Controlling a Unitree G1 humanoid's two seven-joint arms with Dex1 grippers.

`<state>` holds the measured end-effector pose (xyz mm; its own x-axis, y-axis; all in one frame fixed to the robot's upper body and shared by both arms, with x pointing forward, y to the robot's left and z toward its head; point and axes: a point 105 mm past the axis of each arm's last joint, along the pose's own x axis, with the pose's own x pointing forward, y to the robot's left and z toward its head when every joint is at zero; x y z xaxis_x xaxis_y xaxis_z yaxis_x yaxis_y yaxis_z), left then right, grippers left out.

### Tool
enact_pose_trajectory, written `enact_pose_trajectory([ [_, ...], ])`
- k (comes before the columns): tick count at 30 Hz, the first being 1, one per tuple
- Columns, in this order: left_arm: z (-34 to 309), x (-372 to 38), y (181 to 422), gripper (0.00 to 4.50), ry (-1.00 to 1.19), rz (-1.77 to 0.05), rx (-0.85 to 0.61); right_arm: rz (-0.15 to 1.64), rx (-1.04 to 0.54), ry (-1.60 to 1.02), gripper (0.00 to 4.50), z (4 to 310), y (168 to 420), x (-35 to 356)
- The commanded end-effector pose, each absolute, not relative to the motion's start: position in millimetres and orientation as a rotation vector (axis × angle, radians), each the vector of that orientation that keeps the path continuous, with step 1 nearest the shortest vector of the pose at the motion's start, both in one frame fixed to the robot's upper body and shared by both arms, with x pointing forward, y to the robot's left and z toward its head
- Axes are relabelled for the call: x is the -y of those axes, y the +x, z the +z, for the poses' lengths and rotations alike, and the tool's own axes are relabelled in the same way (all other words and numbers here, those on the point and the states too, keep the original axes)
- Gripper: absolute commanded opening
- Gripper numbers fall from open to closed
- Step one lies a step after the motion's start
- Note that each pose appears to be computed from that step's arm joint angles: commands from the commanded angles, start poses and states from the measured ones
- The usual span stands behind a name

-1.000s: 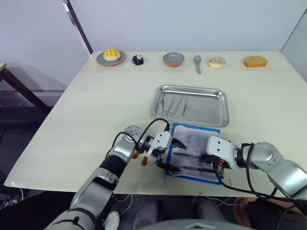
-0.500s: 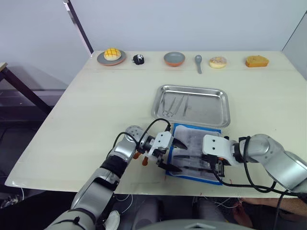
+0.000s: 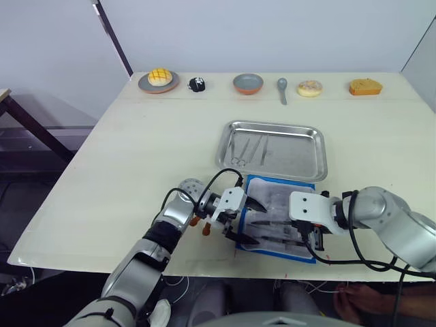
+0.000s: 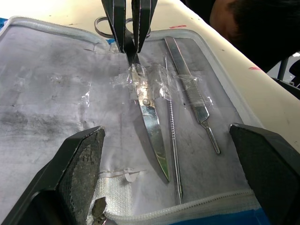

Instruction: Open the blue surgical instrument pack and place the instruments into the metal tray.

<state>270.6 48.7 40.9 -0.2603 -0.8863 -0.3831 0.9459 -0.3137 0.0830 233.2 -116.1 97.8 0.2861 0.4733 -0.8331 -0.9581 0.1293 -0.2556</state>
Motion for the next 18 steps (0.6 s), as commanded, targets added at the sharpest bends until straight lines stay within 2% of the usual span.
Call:
enact_pose_trajectory([
  [1,-17,-58,238,4.5,0.339,-1.875,-0.484,1.155,-0.64,-0.936,0.03,106,232,119],
  [9,-17,-56,238,4.5,0.338,-1.874,-0.48,1.093,-0.688,-0.942,0.03,108,229,147],
  [18,-17,-55,239,4.5,0.341,-1.877,-0.474,1.007,-0.745,-0.929,0.03,119,215,187],
])
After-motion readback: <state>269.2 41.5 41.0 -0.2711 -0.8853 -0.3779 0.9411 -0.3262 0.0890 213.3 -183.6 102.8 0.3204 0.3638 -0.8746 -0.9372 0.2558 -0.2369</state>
